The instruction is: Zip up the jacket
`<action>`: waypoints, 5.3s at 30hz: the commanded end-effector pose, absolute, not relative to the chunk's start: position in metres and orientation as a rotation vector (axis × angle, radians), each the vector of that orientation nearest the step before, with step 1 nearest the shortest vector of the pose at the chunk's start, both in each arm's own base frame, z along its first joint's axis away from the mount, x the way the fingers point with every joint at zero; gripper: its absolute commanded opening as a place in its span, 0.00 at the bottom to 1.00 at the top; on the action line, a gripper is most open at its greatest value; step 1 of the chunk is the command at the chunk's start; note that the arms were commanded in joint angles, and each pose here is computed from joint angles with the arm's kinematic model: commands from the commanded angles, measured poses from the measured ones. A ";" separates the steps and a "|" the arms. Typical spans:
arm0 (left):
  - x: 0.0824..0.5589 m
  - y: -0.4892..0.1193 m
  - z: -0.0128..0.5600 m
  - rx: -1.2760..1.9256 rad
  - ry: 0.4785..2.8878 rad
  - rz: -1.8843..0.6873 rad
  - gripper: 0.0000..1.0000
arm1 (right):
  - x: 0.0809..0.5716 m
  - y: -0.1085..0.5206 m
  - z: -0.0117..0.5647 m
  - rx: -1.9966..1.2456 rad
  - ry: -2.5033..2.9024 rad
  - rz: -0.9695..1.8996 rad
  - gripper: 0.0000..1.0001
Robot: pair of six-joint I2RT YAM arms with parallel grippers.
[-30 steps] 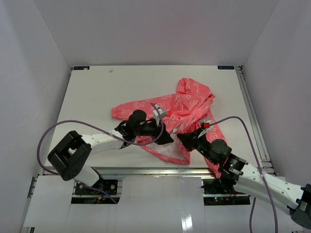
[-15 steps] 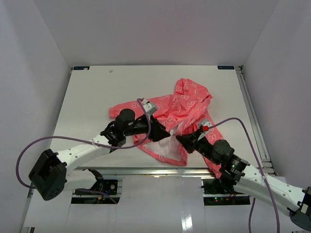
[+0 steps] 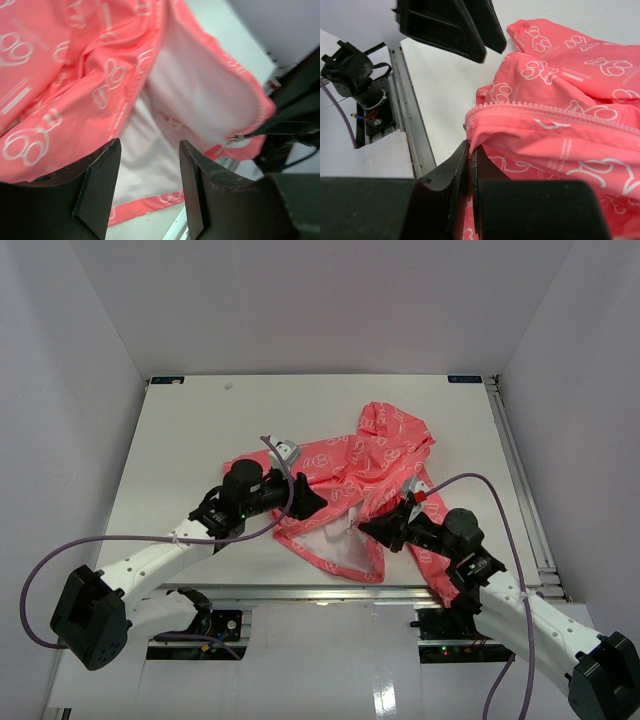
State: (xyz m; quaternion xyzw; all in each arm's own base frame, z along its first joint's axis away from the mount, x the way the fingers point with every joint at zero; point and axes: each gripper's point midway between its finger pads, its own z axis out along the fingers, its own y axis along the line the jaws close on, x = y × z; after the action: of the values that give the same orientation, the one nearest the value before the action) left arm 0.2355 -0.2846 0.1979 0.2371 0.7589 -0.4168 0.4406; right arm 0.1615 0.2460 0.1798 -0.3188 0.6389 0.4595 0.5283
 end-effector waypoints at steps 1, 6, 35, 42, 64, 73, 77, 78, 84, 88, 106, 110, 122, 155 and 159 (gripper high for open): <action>0.264 -0.246 0.169 0.431 2.042 -0.719 0.60 | 0.132 0.253 0.209 -0.948 1.309 1.296 0.08; 0.266 -0.245 0.166 0.441 2.115 -0.678 0.64 | 0.125 0.255 0.210 -1.000 1.281 1.344 0.08; 0.226 -0.211 0.104 0.996 2.643 -0.411 0.74 | 0.108 0.251 0.217 -1.041 1.196 1.402 0.08; 0.238 -0.189 0.070 1.082 2.657 -0.238 0.70 | 0.105 0.249 0.217 -1.037 1.187 1.410 0.08; 0.241 -0.178 0.021 1.232 2.707 -0.375 0.59 | 0.093 0.245 0.223 -1.033 1.127 1.425 0.08; 0.213 -0.174 0.003 1.264 2.797 -0.357 0.46 | 0.094 0.244 0.227 -1.032 1.119 1.414 0.08; 0.196 -0.174 -0.011 1.276 2.852 -0.370 0.34 | 0.094 0.244 0.229 -1.030 1.117 1.410 0.08; 0.192 -0.177 -0.012 1.276 2.861 -0.404 0.25 | 0.094 0.244 0.229 -1.030 1.118 1.409 0.08; 0.208 -0.200 0.003 1.189 2.803 -0.499 0.00 | 0.102 0.245 0.226 -1.004 1.153 1.389 0.08; 0.251 -0.218 0.030 0.992 2.682 -0.534 0.00 | 0.116 0.248 0.219 -0.956 1.212 1.355 0.08; 0.250 -0.268 0.127 0.868 2.343 -0.999 0.18 | 0.139 0.248 0.206 -0.875 1.329 1.285 0.08; 0.244 -0.268 0.118 0.897 2.387 -1.018 0.30 | 0.140 0.248 0.206 -0.871 1.332 1.284 0.08; 0.243 -0.244 0.099 0.918 2.500 -0.804 0.24 | 0.143 0.247 0.205 -0.854 1.347 1.265 0.08; 0.222 -0.215 -0.005 1.045 2.789 -0.301 0.39 | 0.142 0.245 0.211 -0.858 1.320 1.245 0.08; 0.213 -0.219 -0.002 1.062 2.786 -0.358 0.05 | 0.142 0.244 0.211 -0.856 1.318 1.242 0.08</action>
State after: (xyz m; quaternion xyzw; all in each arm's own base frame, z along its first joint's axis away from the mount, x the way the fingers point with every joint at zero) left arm 0.2363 -0.2223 0.0196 0.3465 0.9241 -0.1151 0.1131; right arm 0.1388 0.2436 0.1882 -0.3531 0.5815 0.5275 0.5088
